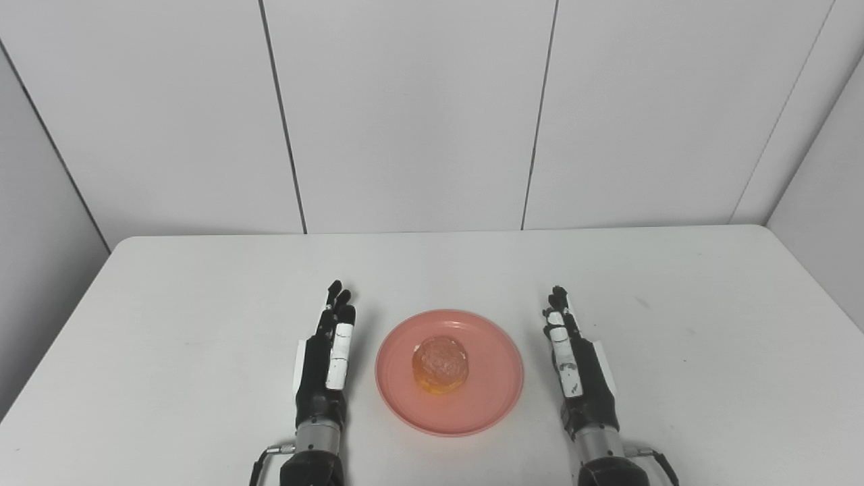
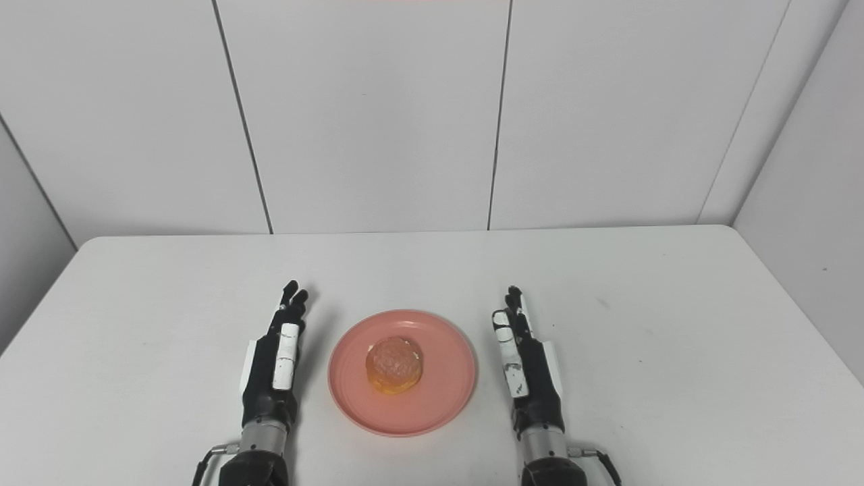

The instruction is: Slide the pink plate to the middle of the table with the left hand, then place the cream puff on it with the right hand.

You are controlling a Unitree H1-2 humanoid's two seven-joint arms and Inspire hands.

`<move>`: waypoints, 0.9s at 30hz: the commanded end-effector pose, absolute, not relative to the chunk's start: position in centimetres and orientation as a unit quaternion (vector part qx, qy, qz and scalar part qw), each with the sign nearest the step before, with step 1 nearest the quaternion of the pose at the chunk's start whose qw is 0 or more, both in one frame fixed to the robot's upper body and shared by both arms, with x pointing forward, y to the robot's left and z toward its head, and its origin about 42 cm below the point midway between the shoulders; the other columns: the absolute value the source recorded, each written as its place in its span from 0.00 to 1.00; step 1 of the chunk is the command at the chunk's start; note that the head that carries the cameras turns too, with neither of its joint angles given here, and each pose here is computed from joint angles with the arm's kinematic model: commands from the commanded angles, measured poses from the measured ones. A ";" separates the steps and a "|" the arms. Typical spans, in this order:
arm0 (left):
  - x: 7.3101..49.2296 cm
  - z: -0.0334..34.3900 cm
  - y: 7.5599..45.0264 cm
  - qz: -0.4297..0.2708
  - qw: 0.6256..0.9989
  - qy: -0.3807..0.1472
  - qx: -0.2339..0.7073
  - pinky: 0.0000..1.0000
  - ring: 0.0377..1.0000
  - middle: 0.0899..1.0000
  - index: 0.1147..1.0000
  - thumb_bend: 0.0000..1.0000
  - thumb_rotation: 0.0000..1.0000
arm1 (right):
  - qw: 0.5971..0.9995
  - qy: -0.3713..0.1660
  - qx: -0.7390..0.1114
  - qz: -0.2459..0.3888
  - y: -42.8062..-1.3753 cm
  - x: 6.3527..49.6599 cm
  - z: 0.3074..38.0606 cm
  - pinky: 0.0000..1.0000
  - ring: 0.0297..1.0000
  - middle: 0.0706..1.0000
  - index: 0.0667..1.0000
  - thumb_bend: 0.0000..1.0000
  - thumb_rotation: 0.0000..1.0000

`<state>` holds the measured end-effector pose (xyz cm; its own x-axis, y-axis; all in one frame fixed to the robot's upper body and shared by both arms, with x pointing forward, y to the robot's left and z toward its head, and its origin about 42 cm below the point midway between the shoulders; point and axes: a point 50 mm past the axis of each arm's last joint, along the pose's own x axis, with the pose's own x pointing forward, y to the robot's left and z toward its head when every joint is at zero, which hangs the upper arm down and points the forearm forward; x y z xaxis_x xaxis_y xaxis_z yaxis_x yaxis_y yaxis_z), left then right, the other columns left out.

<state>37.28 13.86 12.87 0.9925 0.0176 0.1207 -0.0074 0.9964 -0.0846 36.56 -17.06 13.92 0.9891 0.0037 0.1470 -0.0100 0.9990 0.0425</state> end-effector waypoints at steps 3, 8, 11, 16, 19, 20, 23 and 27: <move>35.7 10.3 14.3 0.001 0.999 -0.020 -0.026 1.00 0.98 0.95 0.92 0.86 0.96 | 0.997 -0.074 0.022 0.004 -16.9 36.3 14.0 1.00 1.00 1.00 0.99 0.84 0.99; 35.7 10.3 14.3 0.001 1.000 -0.016 -0.026 1.00 0.98 0.95 0.92 0.86 0.96 | 0.997 -0.068 0.024 0.003 -16.9 36.3 13.8 1.00 1.00 1.00 0.99 0.83 0.98; 35.7 10.3 14.3 0.002 0.999 -0.015 -0.029 1.00 0.98 0.95 0.92 0.86 0.95 | 0.997 -0.067 0.022 0.003 -16.9 36.3 13.8 1.00 1.00 1.00 0.97 0.84 0.98; 35.5 10.4 14.3 0.002 0.999 -0.016 -0.032 1.00 0.98 0.95 0.92 0.86 0.95 | 0.998 -0.067 0.018 0.001 -16.9 36.2 13.8 1.00 1.00 1.00 0.96 0.82 0.98; 35.5 10.5 14.3 0.001 0.999 -0.016 -0.033 1.00 0.98 0.95 0.92 0.87 0.95 | 0.998 -0.065 0.016 0.001 -17.0 36.1 13.8 1.00 1.00 1.00 0.96 0.81 0.98; 35.5 10.5 14.3 0.001 0.999 -0.016 -0.033 1.00 0.99 0.95 0.92 0.87 0.96 | 0.998 -0.065 0.016 0.001 -17.0 36.1 13.8 1.00 1.00 1.00 0.96 0.81 0.97; 35.3 10.8 14.2 0.002 0.999 -0.016 -0.041 1.00 0.99 0.95 0.92 0.87 0.95 | 0.998 -0.065 0.015 0.000 -17.0 35.9 13.8 1.00 1.00 1.00 0.96 0.80 0.96; 35.1 11.0 14.2 0.000 0.999 -0.014 -0.047 1.00 0.99 0.95 0.92 0.87 0.94 | 0.998 -0.060 0.018 0.001 -17.0 35.5 13.5 1.00 1.00 1.00 0.96 0.78 0.95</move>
